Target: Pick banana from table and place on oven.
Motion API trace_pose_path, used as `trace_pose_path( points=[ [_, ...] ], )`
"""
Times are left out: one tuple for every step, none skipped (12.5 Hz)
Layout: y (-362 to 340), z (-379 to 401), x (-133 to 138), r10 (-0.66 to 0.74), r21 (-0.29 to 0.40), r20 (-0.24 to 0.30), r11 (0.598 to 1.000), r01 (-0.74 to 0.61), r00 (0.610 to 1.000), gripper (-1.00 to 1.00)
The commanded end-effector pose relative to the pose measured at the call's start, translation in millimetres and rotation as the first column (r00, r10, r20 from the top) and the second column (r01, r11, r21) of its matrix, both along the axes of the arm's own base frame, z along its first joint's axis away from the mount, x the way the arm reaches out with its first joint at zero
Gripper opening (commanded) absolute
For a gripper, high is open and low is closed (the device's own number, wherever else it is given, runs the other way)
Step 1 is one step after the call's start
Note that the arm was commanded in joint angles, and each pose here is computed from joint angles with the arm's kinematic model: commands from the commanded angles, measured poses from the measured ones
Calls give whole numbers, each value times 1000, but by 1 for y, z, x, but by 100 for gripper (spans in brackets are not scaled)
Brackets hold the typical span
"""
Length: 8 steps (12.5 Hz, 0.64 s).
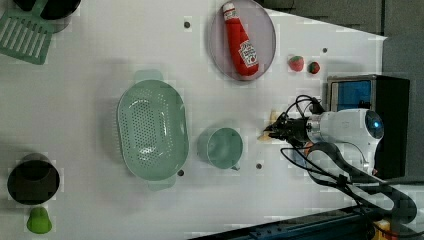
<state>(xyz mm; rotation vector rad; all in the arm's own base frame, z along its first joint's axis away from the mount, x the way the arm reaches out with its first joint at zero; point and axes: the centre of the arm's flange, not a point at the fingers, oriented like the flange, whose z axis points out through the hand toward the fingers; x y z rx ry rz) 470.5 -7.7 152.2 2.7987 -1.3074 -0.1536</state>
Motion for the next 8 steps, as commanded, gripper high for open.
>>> trace_pose_path(
  points=[
    [17, 28, 15, 39, -1, 69, 999, -39, 997, -58],
    [18, 49, 22, 40, -2, 106, 999, -40, 994, -58],
    [18, 77, 26, 41, -5, 135, 999, -41, 990, -58],
    [18, 109, 28, 42, -9, 151, 999, -41, 988, -58],
    [18, 147, 30, 43, -13, 158, 999, -41, 987, -58],
    [17, 186, 30, 41, -17, 155, 999, -39, 987, -58],
    [16, 228, 29, 38, -20, 148, 999, -35, 988, -58],
    [13, 268, 26, 30, -23, 138, 999, -27, 990, -58]
  ],
)
